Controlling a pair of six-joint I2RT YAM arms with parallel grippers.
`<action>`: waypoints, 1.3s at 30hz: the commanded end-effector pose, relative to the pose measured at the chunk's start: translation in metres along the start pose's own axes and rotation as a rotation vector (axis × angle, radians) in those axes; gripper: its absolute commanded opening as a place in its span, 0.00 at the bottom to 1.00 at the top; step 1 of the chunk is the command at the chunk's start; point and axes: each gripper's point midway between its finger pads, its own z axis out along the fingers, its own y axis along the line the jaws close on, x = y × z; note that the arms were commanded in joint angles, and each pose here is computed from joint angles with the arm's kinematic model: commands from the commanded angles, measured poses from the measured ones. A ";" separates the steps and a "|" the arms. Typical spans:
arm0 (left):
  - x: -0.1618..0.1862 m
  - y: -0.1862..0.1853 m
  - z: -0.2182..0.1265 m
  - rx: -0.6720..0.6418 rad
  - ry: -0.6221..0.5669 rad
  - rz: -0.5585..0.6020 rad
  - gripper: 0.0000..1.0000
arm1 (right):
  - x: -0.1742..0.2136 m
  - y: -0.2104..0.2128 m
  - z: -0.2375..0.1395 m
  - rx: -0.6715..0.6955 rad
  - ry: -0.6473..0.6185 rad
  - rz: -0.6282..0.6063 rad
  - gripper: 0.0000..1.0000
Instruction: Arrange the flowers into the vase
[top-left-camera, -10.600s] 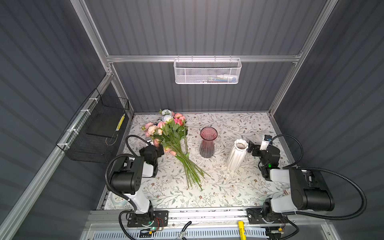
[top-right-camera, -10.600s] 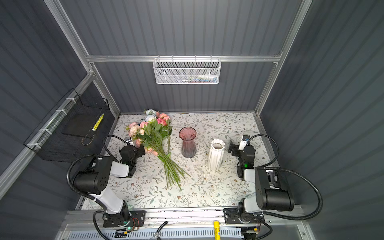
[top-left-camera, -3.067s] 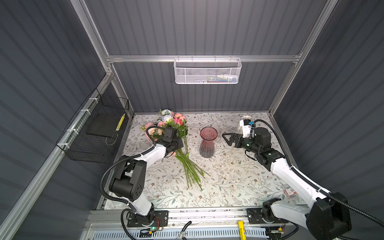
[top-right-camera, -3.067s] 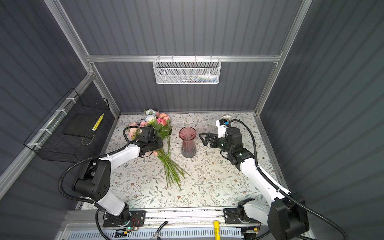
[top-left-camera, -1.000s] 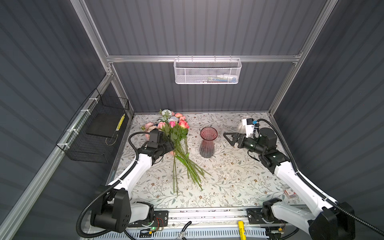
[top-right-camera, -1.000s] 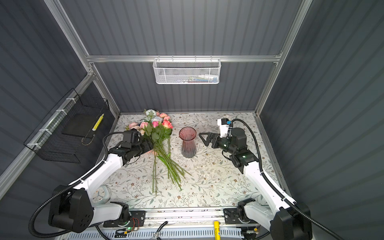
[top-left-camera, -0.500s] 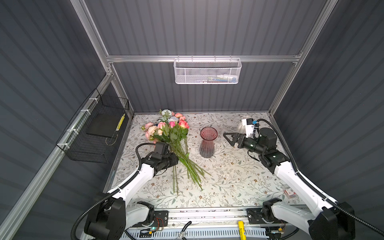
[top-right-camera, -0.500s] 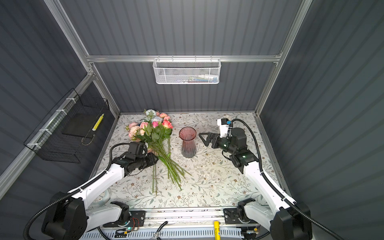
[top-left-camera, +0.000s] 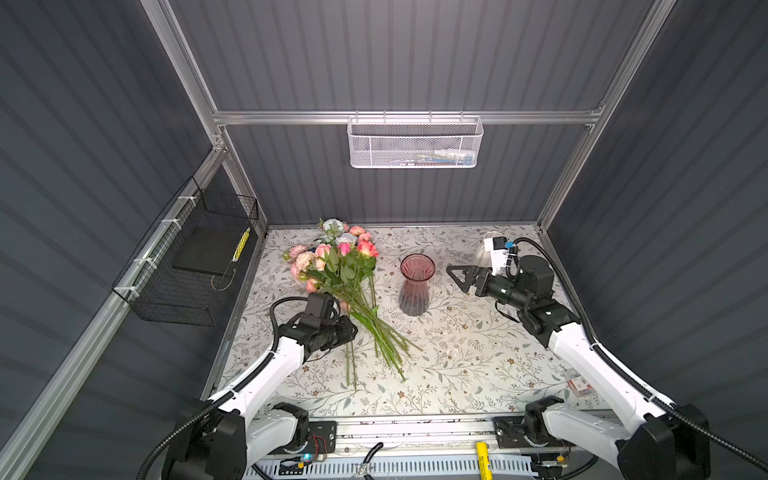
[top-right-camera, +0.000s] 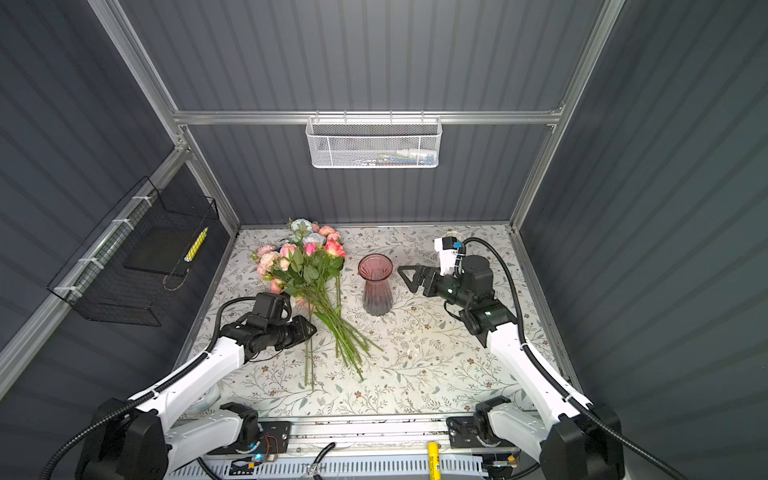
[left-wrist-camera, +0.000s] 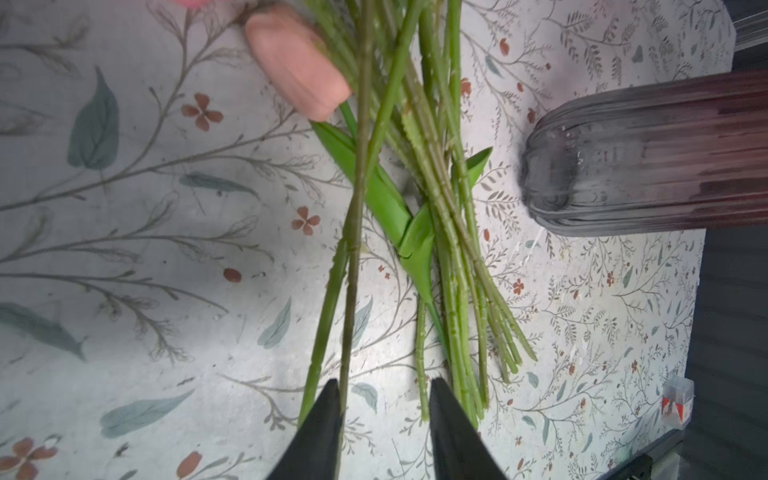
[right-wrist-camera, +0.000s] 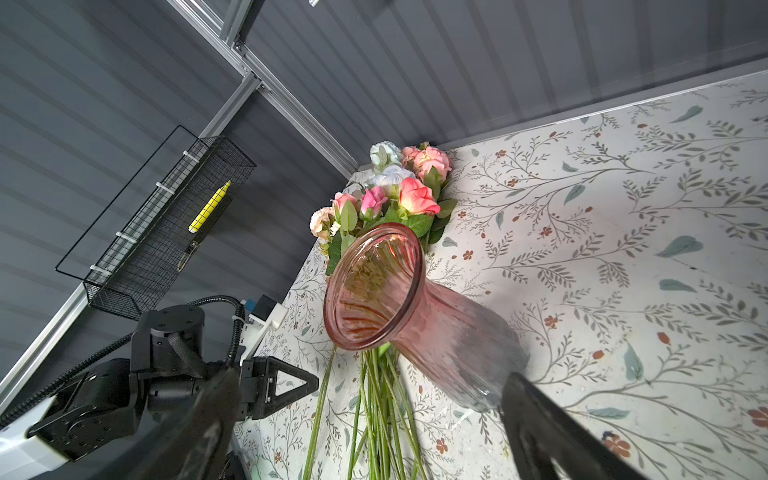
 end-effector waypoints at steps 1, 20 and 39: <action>0.011 0.001 0.006 0.016 0.041 -0.023 0.37 | 0.000 0.001 0.000 -0.002 -0.002 -0.015 0.99; 0.013 0.016 0.031 -0.028 0.063 -0.003 0.13 | 0.002 -0.003 -0.002 0.015 -0.001 -0.016 0.99; -0.080 -0.114 -0.125 0.296 -0.384 0.342 0.00 | -0.019 0.063 -0.010 -0.307 -0.007 -0.072 0.97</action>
